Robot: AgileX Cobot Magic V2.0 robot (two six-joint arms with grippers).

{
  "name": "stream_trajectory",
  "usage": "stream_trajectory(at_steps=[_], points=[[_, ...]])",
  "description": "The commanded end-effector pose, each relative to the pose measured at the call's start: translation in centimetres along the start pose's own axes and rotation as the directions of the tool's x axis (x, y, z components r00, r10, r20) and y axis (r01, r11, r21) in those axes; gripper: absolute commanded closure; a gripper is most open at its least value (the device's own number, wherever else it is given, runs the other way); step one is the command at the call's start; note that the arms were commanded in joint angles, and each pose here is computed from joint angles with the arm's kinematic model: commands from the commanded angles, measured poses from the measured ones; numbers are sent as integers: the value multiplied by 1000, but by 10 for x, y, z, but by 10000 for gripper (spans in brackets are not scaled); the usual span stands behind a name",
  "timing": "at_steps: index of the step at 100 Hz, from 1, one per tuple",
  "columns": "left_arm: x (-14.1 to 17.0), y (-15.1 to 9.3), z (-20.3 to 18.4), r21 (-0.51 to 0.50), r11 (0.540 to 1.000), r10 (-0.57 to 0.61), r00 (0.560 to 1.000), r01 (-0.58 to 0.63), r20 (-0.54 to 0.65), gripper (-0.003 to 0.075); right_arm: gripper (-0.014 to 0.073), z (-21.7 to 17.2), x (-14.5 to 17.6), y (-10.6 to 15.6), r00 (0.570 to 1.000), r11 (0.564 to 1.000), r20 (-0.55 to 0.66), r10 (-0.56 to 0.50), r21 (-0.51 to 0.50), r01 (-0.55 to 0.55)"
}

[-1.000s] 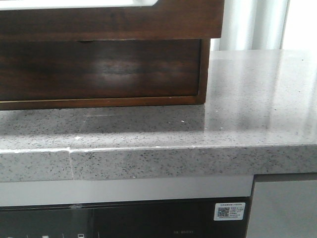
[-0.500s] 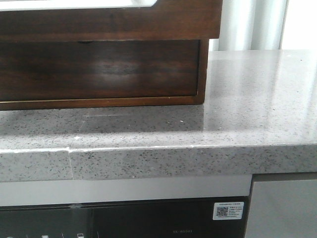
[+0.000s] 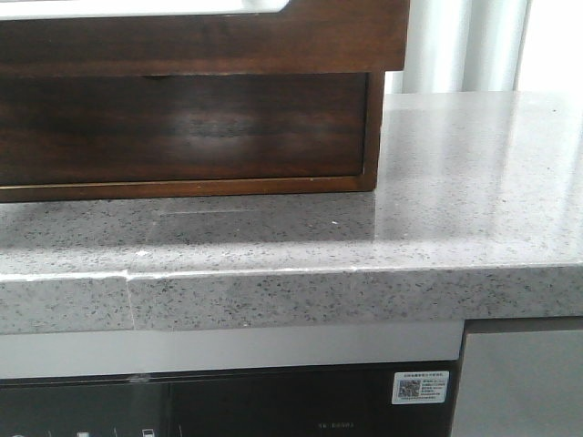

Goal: Put scissors in drawer with both arms

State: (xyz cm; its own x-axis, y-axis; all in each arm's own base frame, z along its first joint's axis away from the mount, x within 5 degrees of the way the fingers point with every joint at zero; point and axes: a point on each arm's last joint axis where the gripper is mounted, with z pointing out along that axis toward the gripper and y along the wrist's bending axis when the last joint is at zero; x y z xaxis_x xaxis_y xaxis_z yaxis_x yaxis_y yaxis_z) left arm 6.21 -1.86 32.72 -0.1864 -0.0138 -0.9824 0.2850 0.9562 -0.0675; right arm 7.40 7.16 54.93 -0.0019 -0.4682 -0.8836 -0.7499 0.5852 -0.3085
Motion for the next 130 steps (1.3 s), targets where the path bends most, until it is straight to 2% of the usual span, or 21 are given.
stream_trajectory(at_steps=[1,16,36,50,61,82,103,116,130], points=[[-17,-2,-3,19,1000,-8,995,6,100,716,691,-16,12,3,989,996,145,-1,93,-13],[-17,-2,-3,19,1000,-8,995,6,100,716,691,-17,55,18,966,988,258,-10,153,-31],[-17,-2,-3,18,1000,-3,995,1,100,716,691,-1,122,41,924,977,382,8,193,-88],[-17,-3,-3,21,999,31,994,-34,100,716,691,14,161,54,901,970,425,89,170,-176],[-16,-4,-7,36,999,24,993,-28,112,716,691,24,185,62,905,969,413,103,165,-186],[4,-7,-25,93,995,19,985,-36,170,716,691,36,212,71,916,969,384,116,159,-189],[32,-5,-46,111,993,0,962,-31,272,716,691,43,223,74,917,967,377,131,156,-202],[46,-5,-36,119,993,-6,981,-17,194,716,691,49,231,76,925,966,353,143,154,-208],[58,-4,-27,114,993,-9,984,-11,177,716,691,56,242,79,936,965,316,156,156,-213]])
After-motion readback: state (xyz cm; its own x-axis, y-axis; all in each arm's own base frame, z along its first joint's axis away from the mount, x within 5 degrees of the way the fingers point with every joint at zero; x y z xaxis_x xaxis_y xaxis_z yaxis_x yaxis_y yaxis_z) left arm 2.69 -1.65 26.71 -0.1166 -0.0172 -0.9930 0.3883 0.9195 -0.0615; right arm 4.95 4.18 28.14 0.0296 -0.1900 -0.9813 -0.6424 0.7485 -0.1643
